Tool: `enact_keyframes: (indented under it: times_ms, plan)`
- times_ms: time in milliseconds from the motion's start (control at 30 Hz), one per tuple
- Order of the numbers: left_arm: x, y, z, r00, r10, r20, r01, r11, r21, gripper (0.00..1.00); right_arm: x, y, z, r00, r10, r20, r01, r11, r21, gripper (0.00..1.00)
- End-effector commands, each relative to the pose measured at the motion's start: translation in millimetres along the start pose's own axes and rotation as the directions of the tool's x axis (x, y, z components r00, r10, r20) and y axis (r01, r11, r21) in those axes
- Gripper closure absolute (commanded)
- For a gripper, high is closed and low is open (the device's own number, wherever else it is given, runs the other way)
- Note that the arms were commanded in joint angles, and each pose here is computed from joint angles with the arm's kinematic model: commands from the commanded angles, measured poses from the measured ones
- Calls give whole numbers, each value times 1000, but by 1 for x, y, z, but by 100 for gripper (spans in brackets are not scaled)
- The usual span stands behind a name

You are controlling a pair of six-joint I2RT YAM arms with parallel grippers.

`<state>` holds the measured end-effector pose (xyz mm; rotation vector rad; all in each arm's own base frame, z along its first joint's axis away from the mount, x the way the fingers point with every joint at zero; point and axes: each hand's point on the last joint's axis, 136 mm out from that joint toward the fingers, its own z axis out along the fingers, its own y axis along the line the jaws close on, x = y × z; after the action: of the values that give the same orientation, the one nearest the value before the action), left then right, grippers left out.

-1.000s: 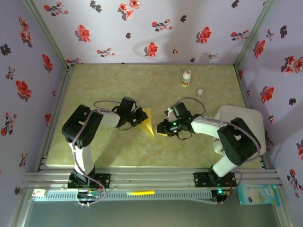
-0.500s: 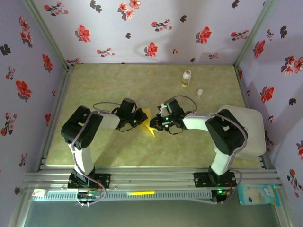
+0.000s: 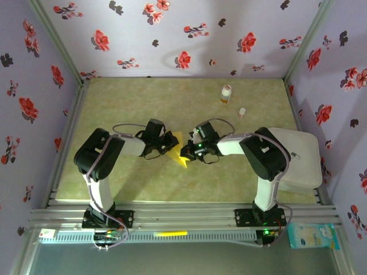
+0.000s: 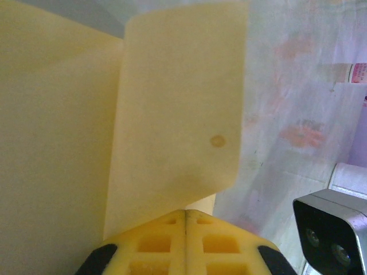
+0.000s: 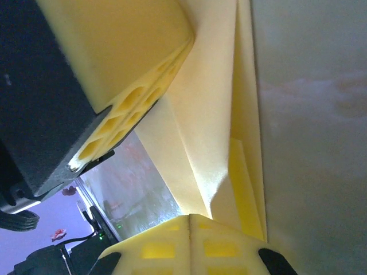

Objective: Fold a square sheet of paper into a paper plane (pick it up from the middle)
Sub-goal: Fourth fold the wing at the center of the table.

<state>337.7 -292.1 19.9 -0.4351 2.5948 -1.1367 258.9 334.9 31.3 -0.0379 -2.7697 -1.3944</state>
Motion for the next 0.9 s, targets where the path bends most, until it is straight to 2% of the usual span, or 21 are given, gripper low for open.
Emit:
enact_keyframes:
  times_ms: [0, 433, 867]
  plan:
    - [12, 26, 2, 1000, -24, -20, 22, 995, -94, 98, 13, -5, 6, 999, 6, -41, -7, 1000, -7, 98]
    - [10, 28, 1, 999, -28, -16, 26, 995, -99, 98, 44, -27, 9, 996, 29, -87, -26, 999, 36, 98]
    - [9, 33, 1, 999, -50, -11, 49, 993, -108, 99, 76, -53, -4, 991, 37, -128, -21, 991, 129, 98]
